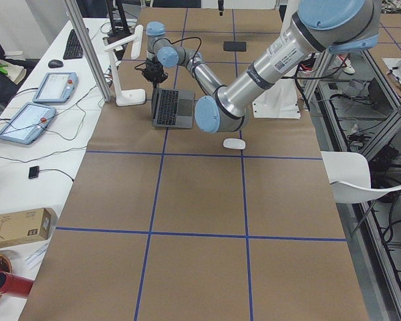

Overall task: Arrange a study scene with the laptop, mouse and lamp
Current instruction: 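Lower the laptop onto the table in front of the lamp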

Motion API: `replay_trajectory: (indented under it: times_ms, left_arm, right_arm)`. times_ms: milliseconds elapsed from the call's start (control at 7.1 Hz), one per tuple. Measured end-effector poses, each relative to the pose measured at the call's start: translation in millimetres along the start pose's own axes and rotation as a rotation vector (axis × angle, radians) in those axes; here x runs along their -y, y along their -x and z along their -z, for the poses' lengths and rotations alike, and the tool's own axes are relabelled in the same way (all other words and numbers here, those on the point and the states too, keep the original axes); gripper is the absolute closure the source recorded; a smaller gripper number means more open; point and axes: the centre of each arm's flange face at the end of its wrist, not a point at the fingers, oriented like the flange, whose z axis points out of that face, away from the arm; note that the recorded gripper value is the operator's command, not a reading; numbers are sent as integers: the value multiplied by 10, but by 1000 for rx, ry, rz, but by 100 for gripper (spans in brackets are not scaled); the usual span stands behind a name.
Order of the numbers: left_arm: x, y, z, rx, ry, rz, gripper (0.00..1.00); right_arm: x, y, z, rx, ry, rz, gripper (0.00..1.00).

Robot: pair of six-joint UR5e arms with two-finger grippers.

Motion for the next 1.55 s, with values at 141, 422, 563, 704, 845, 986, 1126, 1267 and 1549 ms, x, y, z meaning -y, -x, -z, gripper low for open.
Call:
replay_trajectory:
  times_ms: [141, 422, 563, 704, 845, 986, 1126, 1267, 1549]
  left_arm:
    - [-12, 13, -36, 1, -3, -2, 100]
    - [-32, 45, -81, 2, -7, -7, 100]
    - [-38, 53, -85, 0, -2, -13, 100]
    - [-46, 57, -76, -6, 9, -28, 100]
    - [-50, 61, -67, -11, 16, -44, 100]
    - [-46, 60, -56, -13, 19, -56, 97]
    - [-38, 57, -54, -14, 20, -61, 91]
    - [-35, 55, -52, -15, 19, -62, 80]
    - [-15, 52, -62, -14, 17, -61, 63]
  right_arm:
    - [-2, -2, -1, 0, 0, 0, 0]
    - [0, 4, 0, 4, 1, 0, 0]
    - [1, 10, 1, 9, 2, 0, 0]
    - [0, 13, 1, 11, 2, 0, 0]
    - [0, 13, 1, 12, 3, -1, 0]
    - [0, 14, 1, 13, 3, -1, 0]
    - [0, 14, 0, 13, 4, -1, 0]
    - [0, 15, 1, 13, 4, -2, 0]
    - [0, 19, 3, 14, 3, -2, 0]
